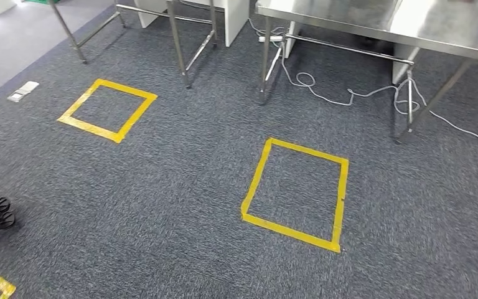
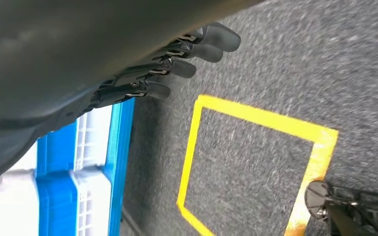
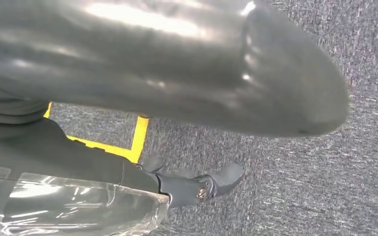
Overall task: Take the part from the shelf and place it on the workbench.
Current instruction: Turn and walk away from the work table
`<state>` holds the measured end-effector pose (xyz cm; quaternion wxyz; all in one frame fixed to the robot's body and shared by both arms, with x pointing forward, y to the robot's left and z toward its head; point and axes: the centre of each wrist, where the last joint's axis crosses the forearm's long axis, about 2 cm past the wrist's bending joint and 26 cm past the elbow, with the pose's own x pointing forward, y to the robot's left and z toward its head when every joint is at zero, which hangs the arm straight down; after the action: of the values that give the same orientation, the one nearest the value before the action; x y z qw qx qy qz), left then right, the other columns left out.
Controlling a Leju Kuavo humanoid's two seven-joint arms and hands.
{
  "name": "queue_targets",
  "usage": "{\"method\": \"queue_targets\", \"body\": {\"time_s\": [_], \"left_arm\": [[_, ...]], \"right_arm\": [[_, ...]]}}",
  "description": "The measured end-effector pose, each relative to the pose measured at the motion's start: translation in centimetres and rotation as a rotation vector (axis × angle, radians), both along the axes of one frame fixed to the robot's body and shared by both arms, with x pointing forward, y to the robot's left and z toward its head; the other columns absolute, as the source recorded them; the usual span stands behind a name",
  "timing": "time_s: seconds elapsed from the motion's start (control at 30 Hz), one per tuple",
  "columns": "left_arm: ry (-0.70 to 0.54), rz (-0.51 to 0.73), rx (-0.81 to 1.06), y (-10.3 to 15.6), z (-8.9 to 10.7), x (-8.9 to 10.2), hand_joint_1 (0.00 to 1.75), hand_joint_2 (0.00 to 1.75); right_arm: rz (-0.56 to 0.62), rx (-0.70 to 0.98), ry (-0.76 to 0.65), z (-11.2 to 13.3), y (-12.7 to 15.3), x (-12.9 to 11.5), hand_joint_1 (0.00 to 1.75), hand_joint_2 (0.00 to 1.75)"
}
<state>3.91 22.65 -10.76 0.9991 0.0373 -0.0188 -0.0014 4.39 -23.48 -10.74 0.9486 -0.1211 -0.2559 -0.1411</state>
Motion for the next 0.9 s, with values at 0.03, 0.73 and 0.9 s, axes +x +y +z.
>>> {"method": "queue_targets", "body": {"time_s": [0.03,0.73,0.9], "left_arm": [[0.002,-0.001,-0.001,-0.02,0.0,-0.04,0.0,0.0],[0.027,-0.017,-0.005,0.33,-0.05,-0.02,0.0,0.0],[0.025,-0.019,-0.007,0.25,-0.02,0.14,0.0,0.0]], "right_arm": [[-0.002,-0.001,0.001,-0.01,-0.06,-0.03,0.0,0.0],[-0.011,0.01,0.017,0.03,0.53,-0.3,0.0,0.0],[-0.012,0.009,0.018,0.02,0.46,-0.34,0.0,0.0]]}}
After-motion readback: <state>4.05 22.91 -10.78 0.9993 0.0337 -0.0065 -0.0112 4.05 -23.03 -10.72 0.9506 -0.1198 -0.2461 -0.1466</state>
